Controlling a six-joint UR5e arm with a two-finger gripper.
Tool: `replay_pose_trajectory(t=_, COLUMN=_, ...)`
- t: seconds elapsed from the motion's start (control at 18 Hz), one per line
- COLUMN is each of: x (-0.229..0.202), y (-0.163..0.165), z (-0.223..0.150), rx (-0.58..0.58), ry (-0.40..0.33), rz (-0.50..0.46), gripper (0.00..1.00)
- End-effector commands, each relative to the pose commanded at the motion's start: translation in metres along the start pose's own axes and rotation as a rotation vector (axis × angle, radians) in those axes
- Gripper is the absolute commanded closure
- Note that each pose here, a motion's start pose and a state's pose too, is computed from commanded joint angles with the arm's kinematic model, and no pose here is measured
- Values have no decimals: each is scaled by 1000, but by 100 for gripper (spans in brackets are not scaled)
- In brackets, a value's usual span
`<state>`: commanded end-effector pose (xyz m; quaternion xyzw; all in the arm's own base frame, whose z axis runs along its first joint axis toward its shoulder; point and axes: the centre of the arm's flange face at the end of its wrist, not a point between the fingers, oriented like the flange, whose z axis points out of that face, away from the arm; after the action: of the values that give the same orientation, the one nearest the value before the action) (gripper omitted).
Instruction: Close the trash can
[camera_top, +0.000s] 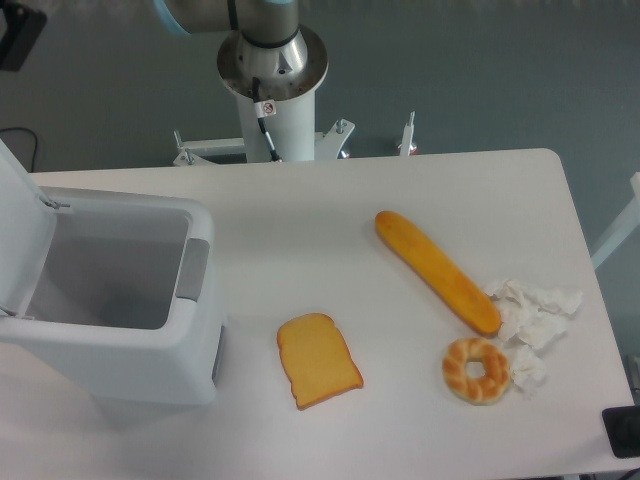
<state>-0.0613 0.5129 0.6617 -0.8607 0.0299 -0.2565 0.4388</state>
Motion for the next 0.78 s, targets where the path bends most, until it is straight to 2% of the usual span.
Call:
replay_pose_trajectory(t=0.28, x=-2, y=3, z=11, rx=-3, ry=66, rz=-23, gripper=0)
replay_pose_trajectory(t=0.78, x=0, y=6, z=51, rx=-53, ry=124, rz=-22, gripper=0)
